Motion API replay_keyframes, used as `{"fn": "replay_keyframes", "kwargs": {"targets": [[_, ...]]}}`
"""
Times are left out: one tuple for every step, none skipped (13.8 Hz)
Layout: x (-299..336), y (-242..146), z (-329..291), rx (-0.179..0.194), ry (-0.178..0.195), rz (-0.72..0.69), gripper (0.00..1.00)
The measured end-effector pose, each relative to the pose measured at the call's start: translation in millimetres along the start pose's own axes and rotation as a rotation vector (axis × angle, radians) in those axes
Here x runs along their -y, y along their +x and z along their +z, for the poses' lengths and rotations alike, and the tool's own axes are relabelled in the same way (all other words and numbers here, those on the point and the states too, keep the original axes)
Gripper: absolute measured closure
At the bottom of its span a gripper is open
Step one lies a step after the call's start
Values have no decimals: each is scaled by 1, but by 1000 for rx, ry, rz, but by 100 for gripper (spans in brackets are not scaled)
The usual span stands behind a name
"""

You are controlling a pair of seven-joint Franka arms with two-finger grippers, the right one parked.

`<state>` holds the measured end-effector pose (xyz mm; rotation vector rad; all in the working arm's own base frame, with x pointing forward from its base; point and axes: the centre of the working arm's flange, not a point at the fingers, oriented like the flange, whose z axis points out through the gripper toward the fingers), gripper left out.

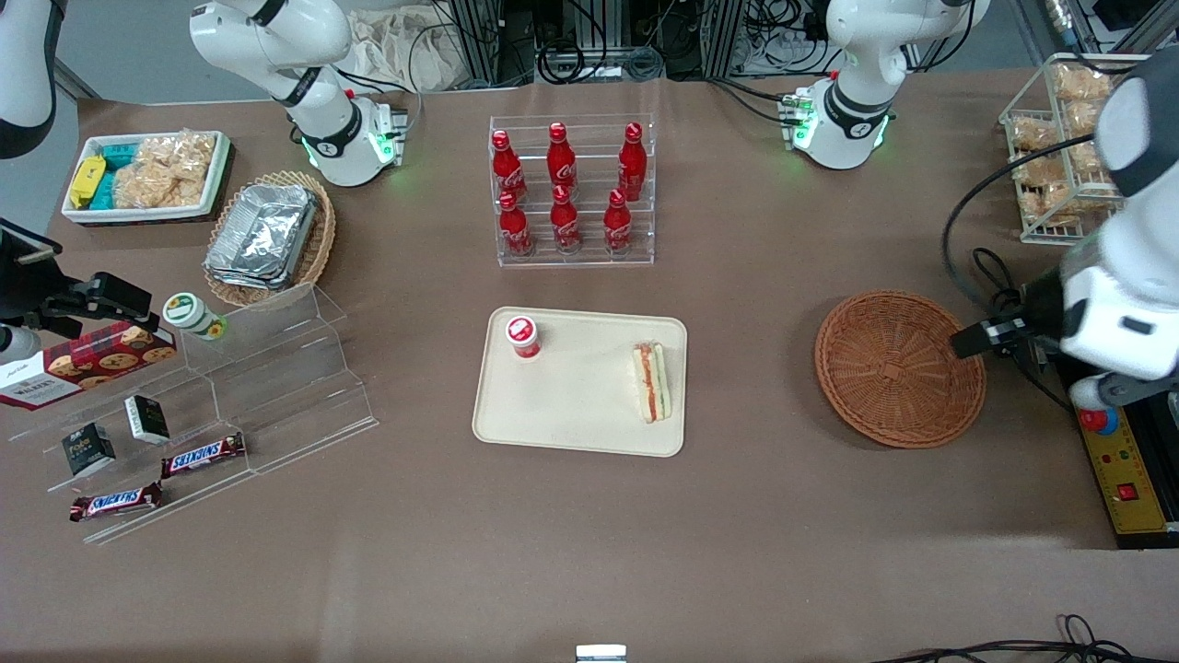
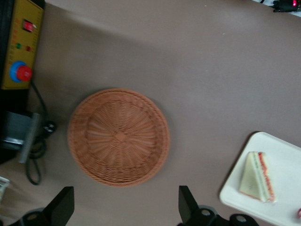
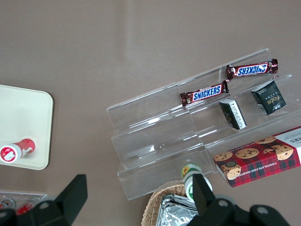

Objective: Place sandwich from basket to tray

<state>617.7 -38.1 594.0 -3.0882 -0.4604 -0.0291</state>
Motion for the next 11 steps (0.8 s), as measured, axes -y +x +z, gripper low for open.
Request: {"fn": "replay_keyframes", "kwargs": {"targets": [[20, -3, -9, 1, -8, 22, 0], [38, -8, -18, 0, -15, 44, 0], [52, -16, -26, -3, -20, 62, 0], [63, -25, -33, -5, -21, 76, 0], [72, -34, -37, -6, -22, 85, 0], [81, -44, -40, -5, -23, 90, 0], [90, -53, -41, -2, -26, 93, 0], [95, -62, -42, 1, -29, 96, 0], [99, -69, -42, 3, -31, 98, 0], [99, -73, -42, 6, -32, 102, 0], [99, -74, -40, 10, -31, 105, 0]]}}
